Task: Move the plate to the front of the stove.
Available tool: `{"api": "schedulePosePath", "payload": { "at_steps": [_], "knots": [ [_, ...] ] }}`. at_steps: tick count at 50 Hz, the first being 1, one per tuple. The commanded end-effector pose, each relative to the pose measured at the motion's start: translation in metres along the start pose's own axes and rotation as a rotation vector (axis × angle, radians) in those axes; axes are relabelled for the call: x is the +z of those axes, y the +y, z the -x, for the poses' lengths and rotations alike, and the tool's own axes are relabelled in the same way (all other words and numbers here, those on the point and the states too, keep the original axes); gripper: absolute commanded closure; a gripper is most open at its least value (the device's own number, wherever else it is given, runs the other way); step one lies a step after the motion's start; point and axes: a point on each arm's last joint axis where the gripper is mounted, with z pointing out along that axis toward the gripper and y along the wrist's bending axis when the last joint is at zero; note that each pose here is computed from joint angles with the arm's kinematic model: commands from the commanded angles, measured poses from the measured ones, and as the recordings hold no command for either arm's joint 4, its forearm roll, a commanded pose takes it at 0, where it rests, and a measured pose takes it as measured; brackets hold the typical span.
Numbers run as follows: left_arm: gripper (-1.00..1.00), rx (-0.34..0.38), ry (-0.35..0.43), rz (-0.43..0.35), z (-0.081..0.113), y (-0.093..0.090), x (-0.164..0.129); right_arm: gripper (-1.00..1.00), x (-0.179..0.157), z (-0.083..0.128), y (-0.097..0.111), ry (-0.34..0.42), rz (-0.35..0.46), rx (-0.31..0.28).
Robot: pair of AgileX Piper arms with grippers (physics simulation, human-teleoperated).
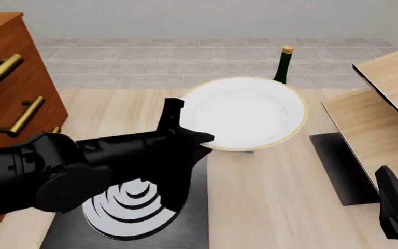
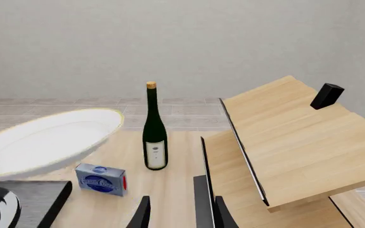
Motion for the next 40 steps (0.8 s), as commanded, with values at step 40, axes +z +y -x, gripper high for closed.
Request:
{"api": "schedulePosePath", "payload": {
  "at_steps": [40],
  "knots": [
    [1.0,-0.108,0.296,0.075,-0.087,0.067,-0.005,-1.0,0.0,0.0,0.0,0.0,0.0,0.0]
  ]
}}
